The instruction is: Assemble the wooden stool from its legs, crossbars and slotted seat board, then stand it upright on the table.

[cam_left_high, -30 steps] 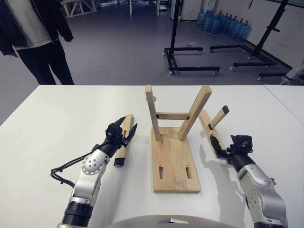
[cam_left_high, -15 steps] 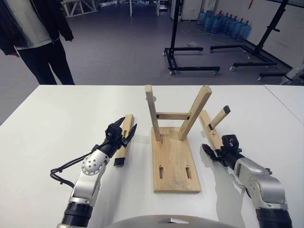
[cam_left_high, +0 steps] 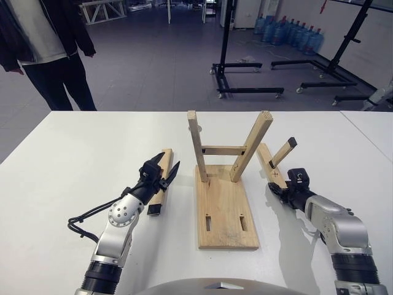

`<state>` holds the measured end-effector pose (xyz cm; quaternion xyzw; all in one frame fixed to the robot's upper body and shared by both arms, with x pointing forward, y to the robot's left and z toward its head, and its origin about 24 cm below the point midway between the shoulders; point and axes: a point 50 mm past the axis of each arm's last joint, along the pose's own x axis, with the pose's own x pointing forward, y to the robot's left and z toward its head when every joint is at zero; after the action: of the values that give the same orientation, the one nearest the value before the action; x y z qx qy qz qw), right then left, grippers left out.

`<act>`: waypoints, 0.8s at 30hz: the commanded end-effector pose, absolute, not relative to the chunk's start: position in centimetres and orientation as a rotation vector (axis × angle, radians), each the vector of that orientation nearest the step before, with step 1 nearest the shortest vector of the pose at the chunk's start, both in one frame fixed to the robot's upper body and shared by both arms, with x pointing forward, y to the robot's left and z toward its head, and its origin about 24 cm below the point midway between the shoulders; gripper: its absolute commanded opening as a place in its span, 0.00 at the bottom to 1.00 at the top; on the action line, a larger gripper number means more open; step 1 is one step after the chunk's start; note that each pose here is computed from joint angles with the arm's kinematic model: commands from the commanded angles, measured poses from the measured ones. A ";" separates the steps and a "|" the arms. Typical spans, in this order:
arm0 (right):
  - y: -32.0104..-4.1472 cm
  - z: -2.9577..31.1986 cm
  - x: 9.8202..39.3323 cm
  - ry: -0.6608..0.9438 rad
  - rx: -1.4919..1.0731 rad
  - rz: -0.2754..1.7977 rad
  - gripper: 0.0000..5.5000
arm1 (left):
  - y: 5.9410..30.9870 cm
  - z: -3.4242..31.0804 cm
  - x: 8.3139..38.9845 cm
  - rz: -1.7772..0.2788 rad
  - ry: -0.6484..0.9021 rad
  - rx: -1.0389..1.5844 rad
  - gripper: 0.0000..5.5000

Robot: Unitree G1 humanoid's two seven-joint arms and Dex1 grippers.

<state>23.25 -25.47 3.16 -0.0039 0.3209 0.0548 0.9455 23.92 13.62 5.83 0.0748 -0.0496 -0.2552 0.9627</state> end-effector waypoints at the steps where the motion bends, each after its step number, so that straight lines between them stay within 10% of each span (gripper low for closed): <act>1: -25.4 1.1 21.9 0.733 0.063 0.088 0.38 | 13.3 6.6 23.8 -0.555 -0.134 0.073 0.53; 6: -26.0 2.4 22.9 0.556 0.168 0.033 0.38 | 12.8 7.4 23.1 -0.669 -0.135 -0.102 0.53; 12: -25.9 13.6 24.7 -0.199 0.482 0.426 0.37 | 13.3 10.3 21.6 -0.919 -0.142 -0.509 0.53; 18: -21.9 18.4 19.7 -0.198 0.637 1.139 0.37 | 13.9 12.6 20.5 -1.146 -0.140 -0.748 0.62; 24: -18.4 15.6 19.3 0.072 0.582 1.352 0.37 | 13.1 13.7 20.4 -1.255 -0.098 -0.820 0.78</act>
<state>19.07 -19.02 16.36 0.2775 0.0093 0.6039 0.7471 20.24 13.57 13.22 -0.3785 -0.0559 -0.5563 0.7377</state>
